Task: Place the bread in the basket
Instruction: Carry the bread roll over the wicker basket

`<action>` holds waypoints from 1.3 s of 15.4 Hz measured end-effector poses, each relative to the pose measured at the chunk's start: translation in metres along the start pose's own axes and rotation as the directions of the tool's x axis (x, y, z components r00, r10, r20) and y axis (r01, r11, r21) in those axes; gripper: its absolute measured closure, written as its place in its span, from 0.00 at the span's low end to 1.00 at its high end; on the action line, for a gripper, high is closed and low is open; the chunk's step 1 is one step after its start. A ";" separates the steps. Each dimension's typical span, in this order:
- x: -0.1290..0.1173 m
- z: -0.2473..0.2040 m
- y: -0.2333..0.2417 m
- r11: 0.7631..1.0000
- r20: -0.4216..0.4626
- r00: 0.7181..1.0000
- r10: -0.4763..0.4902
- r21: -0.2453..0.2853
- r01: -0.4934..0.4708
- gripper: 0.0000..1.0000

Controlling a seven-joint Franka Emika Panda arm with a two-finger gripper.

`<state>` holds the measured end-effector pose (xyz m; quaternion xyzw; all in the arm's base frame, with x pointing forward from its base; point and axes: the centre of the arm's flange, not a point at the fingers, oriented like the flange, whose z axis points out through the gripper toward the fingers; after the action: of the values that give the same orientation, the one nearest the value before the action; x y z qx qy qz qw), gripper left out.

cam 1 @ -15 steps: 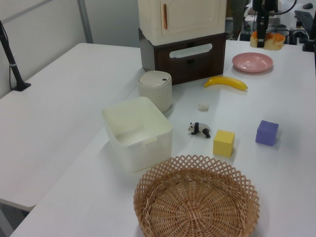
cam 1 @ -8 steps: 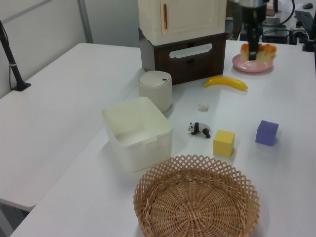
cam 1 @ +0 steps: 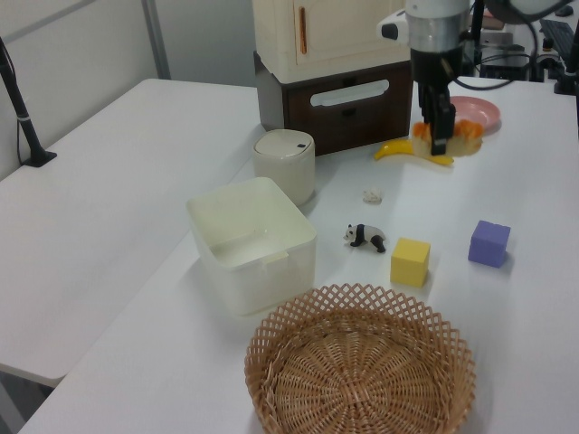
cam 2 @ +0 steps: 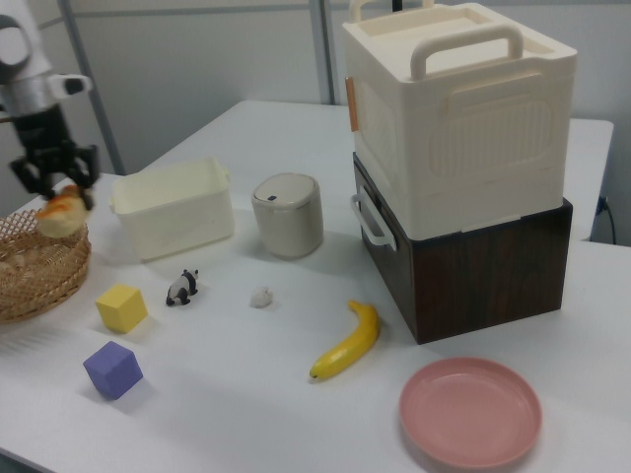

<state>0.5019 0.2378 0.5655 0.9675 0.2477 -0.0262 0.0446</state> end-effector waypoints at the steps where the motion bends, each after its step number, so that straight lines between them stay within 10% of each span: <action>1: 0.001 -0.003 -0.021 0.999 -0.005 0.999 -0.037 -0.001 0.037 0.44; 12: -0.025 -0.009 -0.206 0.938 -0.013 0.938 -0.346 0.029 0.347 0.44; 20: 0.001 -0.014 -0.216 0.939 -0.065 0.940 -0.336 0.061 0.340 0.44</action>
<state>0.3989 0.4280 0.5631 0.9119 0.4100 -0.0165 -0.0017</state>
